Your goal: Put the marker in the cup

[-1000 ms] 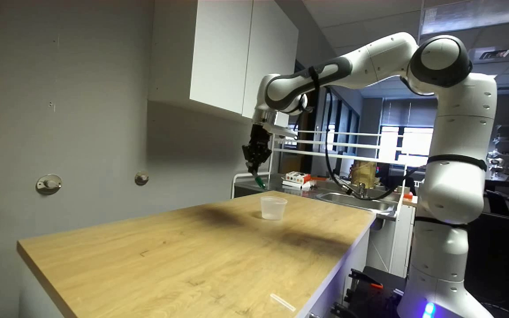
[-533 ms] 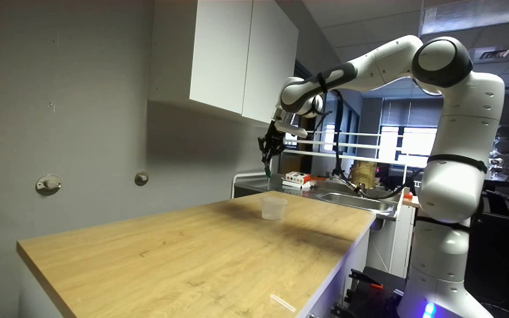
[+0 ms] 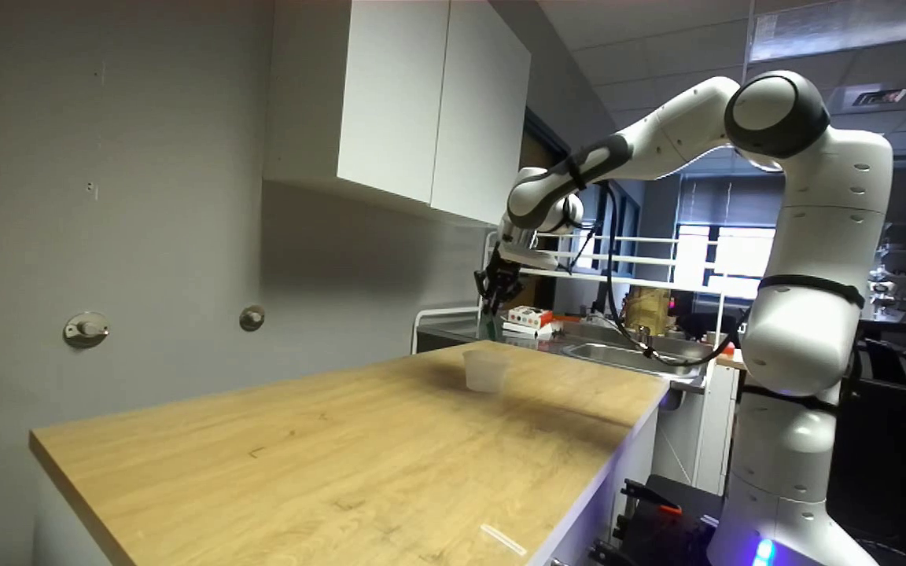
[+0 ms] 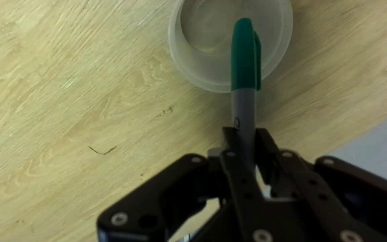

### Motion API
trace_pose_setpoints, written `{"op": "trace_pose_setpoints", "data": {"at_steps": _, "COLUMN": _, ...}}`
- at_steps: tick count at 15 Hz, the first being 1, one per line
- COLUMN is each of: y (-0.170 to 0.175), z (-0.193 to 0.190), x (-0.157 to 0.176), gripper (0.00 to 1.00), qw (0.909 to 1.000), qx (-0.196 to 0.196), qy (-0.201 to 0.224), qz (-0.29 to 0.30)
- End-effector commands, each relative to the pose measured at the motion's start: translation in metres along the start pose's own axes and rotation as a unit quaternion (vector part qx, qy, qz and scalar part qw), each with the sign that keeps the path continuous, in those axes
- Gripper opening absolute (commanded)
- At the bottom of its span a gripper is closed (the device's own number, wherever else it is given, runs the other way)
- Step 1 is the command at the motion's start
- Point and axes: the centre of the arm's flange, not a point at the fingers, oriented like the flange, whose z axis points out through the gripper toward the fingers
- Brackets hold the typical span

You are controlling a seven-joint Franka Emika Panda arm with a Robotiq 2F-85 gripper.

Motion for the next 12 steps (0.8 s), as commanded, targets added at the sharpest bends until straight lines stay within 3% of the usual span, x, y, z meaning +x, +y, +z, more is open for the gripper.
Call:
{"op": "trace_pose_setpoints", "data": {"at_steps": 1, "y": 0.003, "z": 0.015, "x": -0.009, "gripper": 0.06, "qw": 0.9998, "qx": -0.002, "qy": -0.006, "qz": 0.021}}
{"op": "trace_pose_setpoints", "data": {"at_steps": 7, "y": 0.001, "z": 0.032, "x": -0.014, "gripper": 0.06, "qw": 0.9992, "qx": -0.012, "qy": -0.023, "qz": 0.029}}
{"op": "trace_pose_setpoints", "data": {"at_steps": 8, "y": 0.001, "z": 0.033, "x": -0.014, "gripper": 0.29, "qw": 0.9991, "qx": -0.013, "qy": -0.024, "qz": 0.031}}
{"op": "trace_pose_setpoints", "data": {"at_steps": 9, "y": 0.000, "z": 0.033, "x": -0.014, "gripper": 0.44, "qw": 0.9991, "qx": -0.013, "qy": -0.026, "qz": 0.032}}
{"op": "trace_pose_setpoints", "data": {"at_steps": 12, "y": -0.003, "z": 0.033, "x": -0.015, "gripper": 0.66, "qw": 0.9990, "qx": -0.015, "qy": -0.027, "qz": 0.033}}
